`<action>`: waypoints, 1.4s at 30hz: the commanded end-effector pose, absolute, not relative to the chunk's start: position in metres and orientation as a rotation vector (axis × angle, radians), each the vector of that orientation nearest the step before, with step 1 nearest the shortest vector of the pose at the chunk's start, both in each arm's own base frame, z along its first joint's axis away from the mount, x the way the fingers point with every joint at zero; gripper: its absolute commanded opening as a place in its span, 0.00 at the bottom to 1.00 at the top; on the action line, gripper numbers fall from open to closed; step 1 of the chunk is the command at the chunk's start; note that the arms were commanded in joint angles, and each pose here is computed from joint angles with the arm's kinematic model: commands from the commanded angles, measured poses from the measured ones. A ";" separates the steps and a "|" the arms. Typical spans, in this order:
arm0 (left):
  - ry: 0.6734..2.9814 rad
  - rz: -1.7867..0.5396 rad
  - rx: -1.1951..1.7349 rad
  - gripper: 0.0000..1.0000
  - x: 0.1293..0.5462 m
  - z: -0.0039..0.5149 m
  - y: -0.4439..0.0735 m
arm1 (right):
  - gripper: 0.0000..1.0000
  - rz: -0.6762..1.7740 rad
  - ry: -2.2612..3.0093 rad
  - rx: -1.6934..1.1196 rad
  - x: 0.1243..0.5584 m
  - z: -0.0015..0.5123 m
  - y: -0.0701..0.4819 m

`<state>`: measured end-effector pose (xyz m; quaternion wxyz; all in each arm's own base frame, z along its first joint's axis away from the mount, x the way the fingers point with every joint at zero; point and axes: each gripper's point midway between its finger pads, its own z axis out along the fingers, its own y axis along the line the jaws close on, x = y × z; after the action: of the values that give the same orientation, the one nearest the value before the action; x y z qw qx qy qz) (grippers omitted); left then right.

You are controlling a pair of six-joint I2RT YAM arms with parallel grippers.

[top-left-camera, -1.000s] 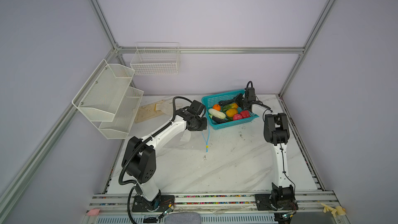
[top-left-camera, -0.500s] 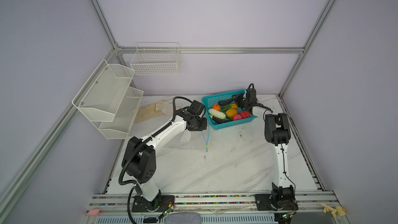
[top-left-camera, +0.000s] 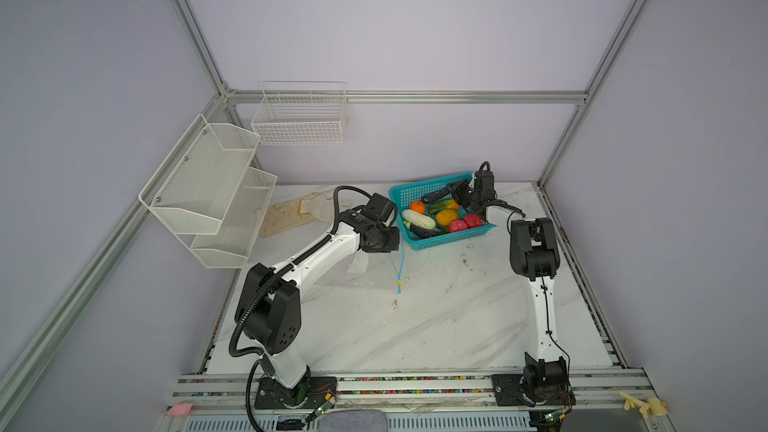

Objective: Place the food in the zip-top bag and seal the zipper
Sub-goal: 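Lift the eggplant up out of the basket with the right gripper, then carry the eggplant toward the open bag beside the left gripper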

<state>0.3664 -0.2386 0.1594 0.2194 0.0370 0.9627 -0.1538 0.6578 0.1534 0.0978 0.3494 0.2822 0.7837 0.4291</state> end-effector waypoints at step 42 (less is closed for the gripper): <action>2.574 -0.499 0.085 0.00 0.392 0.210 -0.249 | 0.17 1.076 1.780 0.405 0.504 0.297 0.152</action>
<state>0.3786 -0.2429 0.1787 0.2298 0.0331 0.9590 -0.1622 0.5267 0.1398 0.2723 0.4687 0.1945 0.7411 0.4396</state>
